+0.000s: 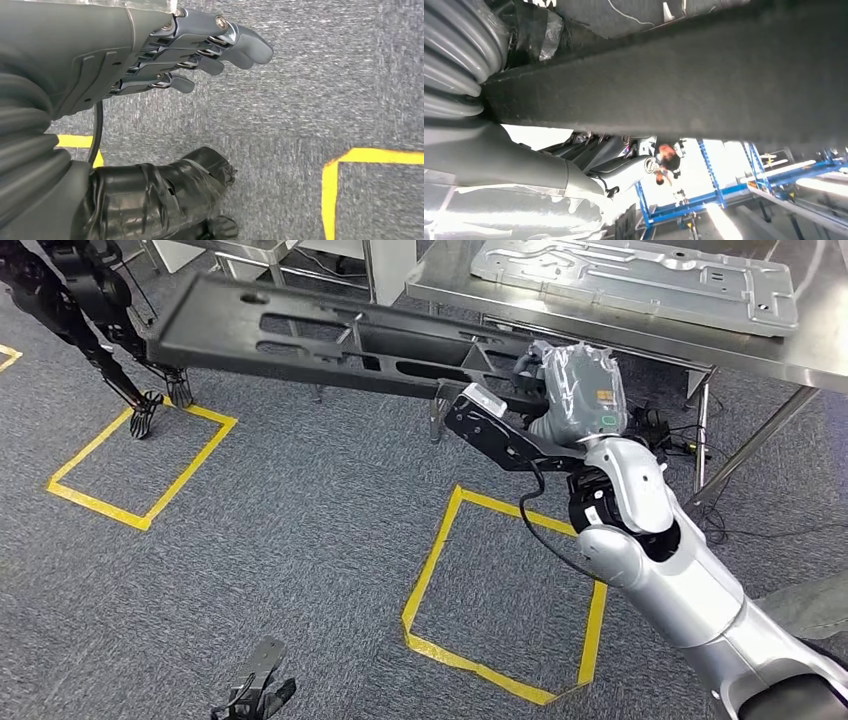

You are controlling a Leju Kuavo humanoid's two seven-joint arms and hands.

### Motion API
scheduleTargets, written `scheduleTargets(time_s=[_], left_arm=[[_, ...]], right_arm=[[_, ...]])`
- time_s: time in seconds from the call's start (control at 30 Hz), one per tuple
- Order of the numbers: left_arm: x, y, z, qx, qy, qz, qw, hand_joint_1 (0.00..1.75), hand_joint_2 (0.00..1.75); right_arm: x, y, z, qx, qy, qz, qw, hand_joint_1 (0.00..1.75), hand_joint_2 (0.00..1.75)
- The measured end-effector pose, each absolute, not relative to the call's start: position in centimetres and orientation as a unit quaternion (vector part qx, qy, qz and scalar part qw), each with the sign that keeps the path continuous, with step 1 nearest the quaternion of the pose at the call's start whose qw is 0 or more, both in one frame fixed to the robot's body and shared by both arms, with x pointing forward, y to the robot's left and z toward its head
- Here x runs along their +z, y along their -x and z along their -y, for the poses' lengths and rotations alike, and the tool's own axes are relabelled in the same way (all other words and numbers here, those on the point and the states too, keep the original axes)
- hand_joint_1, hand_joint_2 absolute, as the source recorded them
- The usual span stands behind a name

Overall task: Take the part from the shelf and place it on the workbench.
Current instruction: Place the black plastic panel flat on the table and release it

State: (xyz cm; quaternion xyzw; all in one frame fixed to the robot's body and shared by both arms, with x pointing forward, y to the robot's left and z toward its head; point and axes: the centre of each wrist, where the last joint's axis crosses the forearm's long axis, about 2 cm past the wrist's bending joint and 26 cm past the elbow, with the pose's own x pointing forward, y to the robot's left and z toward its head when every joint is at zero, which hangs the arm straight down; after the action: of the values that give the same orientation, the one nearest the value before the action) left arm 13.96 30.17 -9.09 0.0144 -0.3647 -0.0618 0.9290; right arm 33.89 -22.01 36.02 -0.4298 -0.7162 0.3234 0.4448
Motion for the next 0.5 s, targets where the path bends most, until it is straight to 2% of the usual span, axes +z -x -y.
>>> scheduleTargets(time_s=[0.5], left_arm=[[-9.0, -14.1, -31.4, -0.054, -0.029, 0.368, 0.928, 0.0, 1.75]], right_arm=[[36.0, -34.5, 21.6, 0.318, 0.414, 0.722, 0.454, 1.75, 1.75]])
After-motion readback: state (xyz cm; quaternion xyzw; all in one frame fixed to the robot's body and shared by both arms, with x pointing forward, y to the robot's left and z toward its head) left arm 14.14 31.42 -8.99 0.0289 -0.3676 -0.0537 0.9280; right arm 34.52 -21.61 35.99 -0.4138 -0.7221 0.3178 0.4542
